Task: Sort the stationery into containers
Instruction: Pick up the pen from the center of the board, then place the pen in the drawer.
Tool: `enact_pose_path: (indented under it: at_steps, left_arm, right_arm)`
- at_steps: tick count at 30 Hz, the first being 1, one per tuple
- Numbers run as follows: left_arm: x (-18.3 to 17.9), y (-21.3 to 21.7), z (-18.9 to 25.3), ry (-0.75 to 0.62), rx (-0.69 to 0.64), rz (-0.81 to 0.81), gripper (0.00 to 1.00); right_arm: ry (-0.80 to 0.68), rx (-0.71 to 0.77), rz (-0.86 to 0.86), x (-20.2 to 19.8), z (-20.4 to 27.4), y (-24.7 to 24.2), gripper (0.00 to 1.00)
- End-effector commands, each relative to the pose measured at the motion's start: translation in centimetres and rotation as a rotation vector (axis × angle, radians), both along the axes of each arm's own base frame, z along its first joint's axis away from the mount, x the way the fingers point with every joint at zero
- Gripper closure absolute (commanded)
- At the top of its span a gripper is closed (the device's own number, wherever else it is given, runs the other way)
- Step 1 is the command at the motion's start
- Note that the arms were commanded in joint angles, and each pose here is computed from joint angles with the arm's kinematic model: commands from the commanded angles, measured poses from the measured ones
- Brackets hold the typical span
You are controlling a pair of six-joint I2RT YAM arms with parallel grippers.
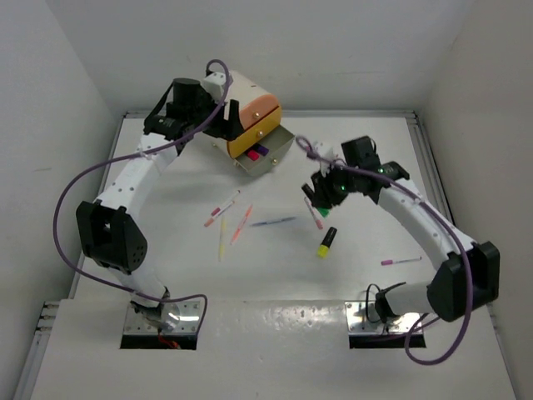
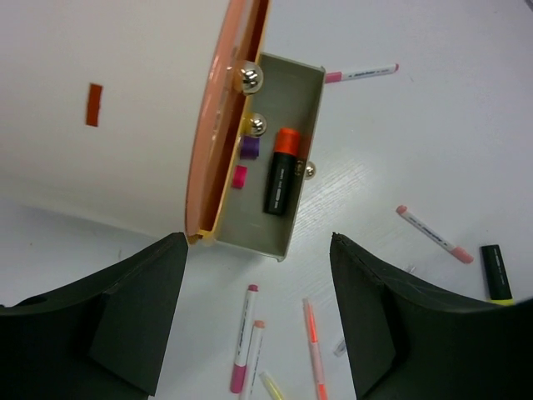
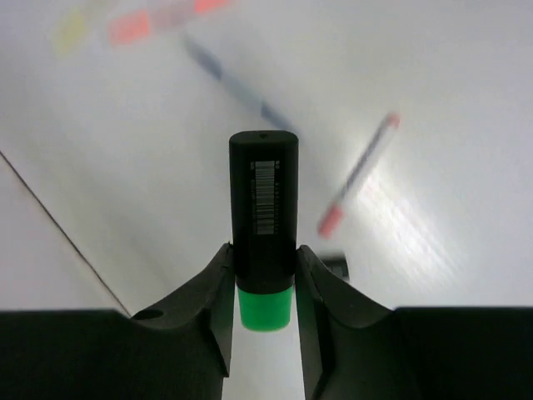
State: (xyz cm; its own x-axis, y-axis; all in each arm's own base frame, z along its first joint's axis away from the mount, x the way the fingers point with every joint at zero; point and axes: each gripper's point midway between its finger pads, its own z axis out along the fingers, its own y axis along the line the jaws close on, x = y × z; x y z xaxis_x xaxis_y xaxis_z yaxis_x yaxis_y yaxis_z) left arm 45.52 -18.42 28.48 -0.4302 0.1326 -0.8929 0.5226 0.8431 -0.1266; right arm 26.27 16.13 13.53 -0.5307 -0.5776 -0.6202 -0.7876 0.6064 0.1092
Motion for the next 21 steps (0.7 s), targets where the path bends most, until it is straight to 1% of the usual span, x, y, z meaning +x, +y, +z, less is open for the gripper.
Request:
enact_pose_path:
  at_steps: [1,2,4,5,6,7,8,9,10,11,12,15,18,21]
  left_arm:
    - [1.1,1.0,3.5,-0.074,-0.069,0.013,0.24]
    - [1.2,1.2,3.9,-0.081,-0.073,0.015,0.24]
    - [1.2,1.4,4.2,-0.089,-0.075,0.016,0.24]
    - [1.1,1.4,4.3,-0.091,-0.075,0.016,0.24]
    - [1.1,1.5,4.3,-0.091,-0.073,0.015,0.24]
    - [1.0,1.6,4.5,-0.094,-0.071,0.023,0.24]
    - [1.0,1.8,4.5,-0.095,-0.07,0.026,0.24]
    - [0.9,1.9,4.3,-0.09,-0.07,0.028,0.24]
    - [0.7,2.1,4.6,-0.094,-0.071,0.031,0.24]
    - [0.7,2.1,4.5,-0.094,-0.069,0.032,0.24]
    - [0.6,2.3,4.6,-0.096,-0.068,0.034,0.24]
    - [0.4,2.7,4.7,-0.1,-0.063,0.043,0.24]
    - [0.1,2.9,4.9,-0.104,-0.062,0.046,0.24]
    - [-0.2,3.1,4.8,-0.101,-0.059,0.05,0.24]
  right_arm:
    - [0.061,0.4,-0.228,6.1,6.5,5.4,1.0]
    - [0.178,0.491,-0.35,7.5,6.4,6.0,1.0]
    - [0.225,0.613,-0.44,10.2,8.0,7.1,1.0]
    - [0.303,0.694,-0.521,12.1,7.7,8.0,1.0]
    - [0.323,0.735,-0.546,13.0,8.1,8.5,1.0]
    - [0.301,0.803,-0.543,14.4,9.7,9.3,1.0]
    - [0.339,0.862,-0.58,15.2,10.4,10.1,1.0]
    - [0.361,0.876,-0.626,16.3,9.6,10.5,1.0]
    - [0.382,0.921,-0.696,18.1,9.6,10.9,1.0]
    - [0.386,0.956,-0.697,18.5,10.9,11.1,1.0]
    - [0.392,0.968,-0.727,20.1,10.3,11.4,1.0]
    - [0.398,0.981,-0.785,23.0,9.4,12.2,1.0]
    - [0.388,0.977,-0.812,24.6,8.3,12.9,1.0]
    - [0.398,0.953,-0.847,25.2,6.6,13.1,0.99]
